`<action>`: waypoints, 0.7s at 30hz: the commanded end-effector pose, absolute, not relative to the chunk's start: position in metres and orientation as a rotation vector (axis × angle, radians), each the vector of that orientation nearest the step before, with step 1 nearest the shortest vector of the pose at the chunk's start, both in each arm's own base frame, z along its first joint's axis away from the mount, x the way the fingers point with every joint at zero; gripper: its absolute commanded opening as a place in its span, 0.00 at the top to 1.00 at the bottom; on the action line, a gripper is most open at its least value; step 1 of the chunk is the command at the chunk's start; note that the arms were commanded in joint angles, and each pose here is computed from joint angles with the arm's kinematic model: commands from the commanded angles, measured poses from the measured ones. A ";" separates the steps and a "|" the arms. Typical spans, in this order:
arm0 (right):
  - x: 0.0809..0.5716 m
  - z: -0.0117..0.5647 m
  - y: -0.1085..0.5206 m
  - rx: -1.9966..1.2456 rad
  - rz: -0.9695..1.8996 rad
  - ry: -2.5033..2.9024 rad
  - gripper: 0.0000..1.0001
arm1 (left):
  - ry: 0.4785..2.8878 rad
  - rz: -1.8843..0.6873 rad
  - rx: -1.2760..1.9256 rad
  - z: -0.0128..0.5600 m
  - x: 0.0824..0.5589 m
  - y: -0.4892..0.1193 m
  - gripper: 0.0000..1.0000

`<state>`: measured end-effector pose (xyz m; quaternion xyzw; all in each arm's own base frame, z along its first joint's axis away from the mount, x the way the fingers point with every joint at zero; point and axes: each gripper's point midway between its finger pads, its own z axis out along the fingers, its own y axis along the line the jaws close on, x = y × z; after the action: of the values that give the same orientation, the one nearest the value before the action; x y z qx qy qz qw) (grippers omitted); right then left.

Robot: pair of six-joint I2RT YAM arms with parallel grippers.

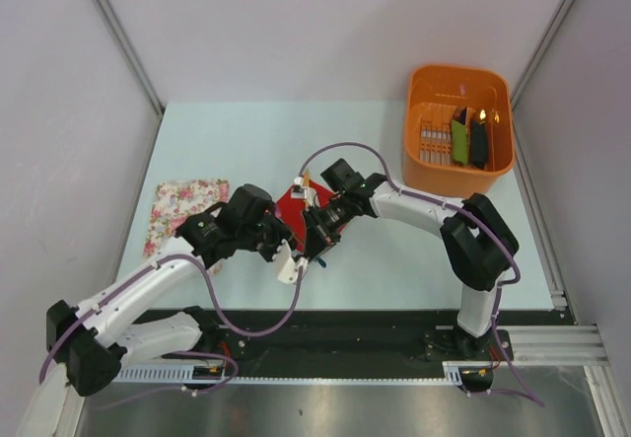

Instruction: Place the utensils on the paper napkin and roll it up

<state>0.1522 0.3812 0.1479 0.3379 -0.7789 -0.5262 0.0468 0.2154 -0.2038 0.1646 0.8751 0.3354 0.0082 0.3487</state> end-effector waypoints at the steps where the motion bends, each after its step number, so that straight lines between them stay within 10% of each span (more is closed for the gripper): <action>1: 0.161 0.184 0.386 1.109 -1.819 -2.284 1.00 | 0.879 0.036 2.077 0.208 0.224 -0.219 0.65; 2: 0.172 0.196 0.379 1.069 -1.863 -2.310 1.00 | 0.945 0.037 1.977 0.222 0.230 -0.221 0.37; 6: 0.206 0.225 0.364 1.055 -2.043 -2.368 1.00 | 1.136 0.012 1.745 0.268 0.235 -0.211 0.01; 14: 0.258 0.282 0.347 1.151 -2.231 -2.503 1.00 | 1.636 -0.357 0.817 0.344 0.270 -0.173 0.00; 21: 0.249 0.316 0.351 1.263 -2.335 -2.411 1.00 | 1.436 -0.806 0.435 0.383 0.264 -0.171 0.00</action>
<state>0.2585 0.3448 0.2644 0.2971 -0.7106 -0.6132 -0.1754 0.2919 -0.1399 0.3427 0.2803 0.7054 -0.1739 0.6274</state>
